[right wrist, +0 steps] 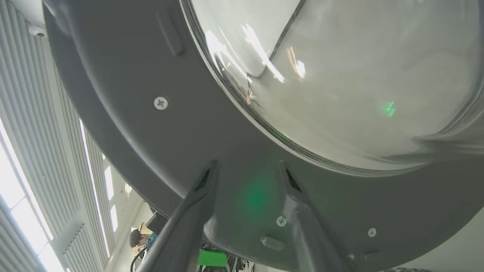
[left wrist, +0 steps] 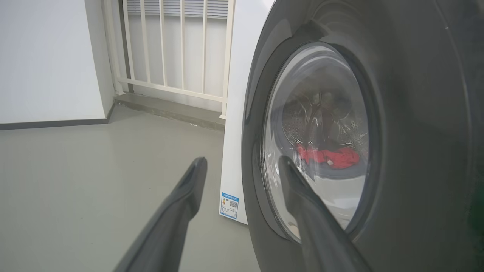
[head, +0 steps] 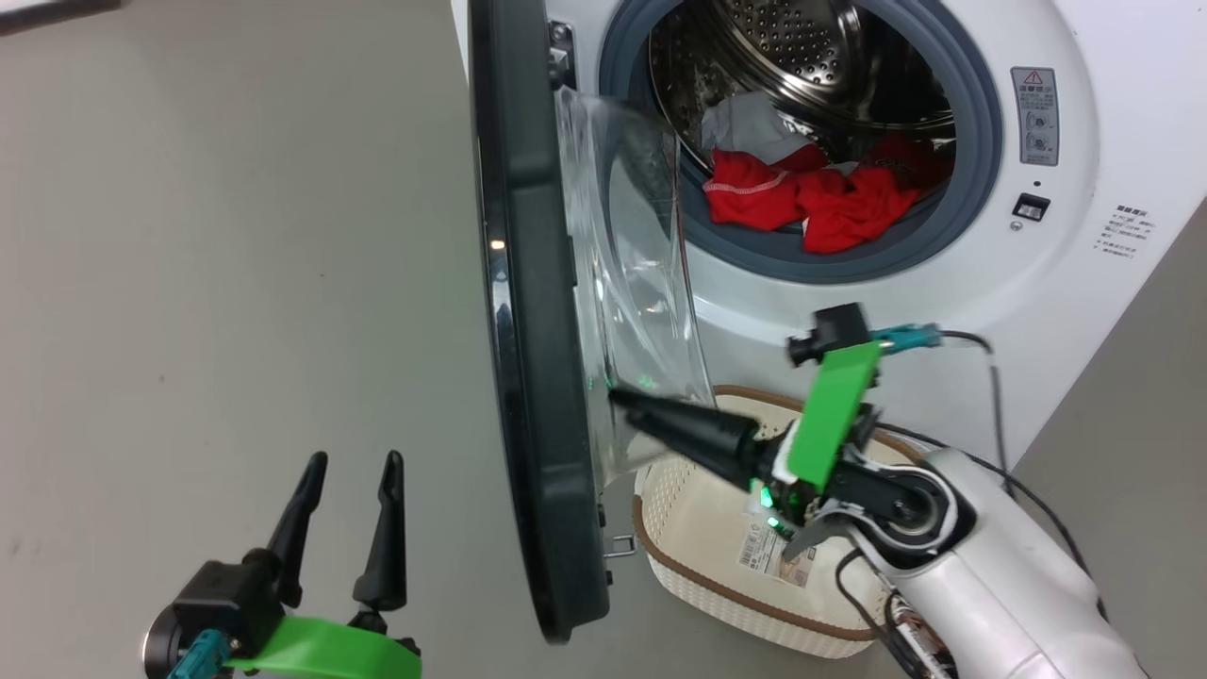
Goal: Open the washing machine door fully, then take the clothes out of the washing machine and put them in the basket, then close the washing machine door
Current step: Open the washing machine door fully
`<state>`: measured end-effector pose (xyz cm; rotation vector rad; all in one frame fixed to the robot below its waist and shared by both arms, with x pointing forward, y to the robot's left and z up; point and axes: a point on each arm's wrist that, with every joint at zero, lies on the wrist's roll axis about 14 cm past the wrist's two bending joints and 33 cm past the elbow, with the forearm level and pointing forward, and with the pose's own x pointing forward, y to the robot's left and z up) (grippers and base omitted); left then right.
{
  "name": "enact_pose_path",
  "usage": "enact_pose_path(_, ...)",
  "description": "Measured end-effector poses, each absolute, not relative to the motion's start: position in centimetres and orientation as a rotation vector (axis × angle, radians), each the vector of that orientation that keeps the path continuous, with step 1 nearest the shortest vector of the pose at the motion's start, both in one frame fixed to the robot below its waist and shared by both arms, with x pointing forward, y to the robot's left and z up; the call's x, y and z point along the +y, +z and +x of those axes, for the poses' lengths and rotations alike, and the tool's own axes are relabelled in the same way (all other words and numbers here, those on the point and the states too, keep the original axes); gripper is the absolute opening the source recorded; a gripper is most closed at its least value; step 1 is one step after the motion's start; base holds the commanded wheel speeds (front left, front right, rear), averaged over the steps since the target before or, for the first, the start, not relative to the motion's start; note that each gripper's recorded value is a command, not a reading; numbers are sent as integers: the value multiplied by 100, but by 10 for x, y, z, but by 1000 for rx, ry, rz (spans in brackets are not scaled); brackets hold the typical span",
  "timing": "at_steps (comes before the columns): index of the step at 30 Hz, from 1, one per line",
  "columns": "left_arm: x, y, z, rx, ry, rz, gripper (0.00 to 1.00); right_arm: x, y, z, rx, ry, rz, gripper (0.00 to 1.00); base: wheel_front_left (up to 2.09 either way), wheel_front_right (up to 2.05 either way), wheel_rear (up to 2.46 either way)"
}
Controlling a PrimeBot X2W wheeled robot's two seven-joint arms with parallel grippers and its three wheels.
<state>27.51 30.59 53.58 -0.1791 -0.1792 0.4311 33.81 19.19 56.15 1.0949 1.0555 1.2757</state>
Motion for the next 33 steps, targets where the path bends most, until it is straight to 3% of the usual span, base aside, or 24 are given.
enact_pose_path(6,305,534,275,-171,425,-180,100,172,555,367,865,1131,1080,100,0,0,0)
enact_pose_path(24,299,538,282,-184,404,-188,100,131,520,394,266,951,496,100,0,0,0)
enact_pose_path(33,295,535,281,-183,401,-203,100,98,502,424,156,784,293,100,0,0,0)
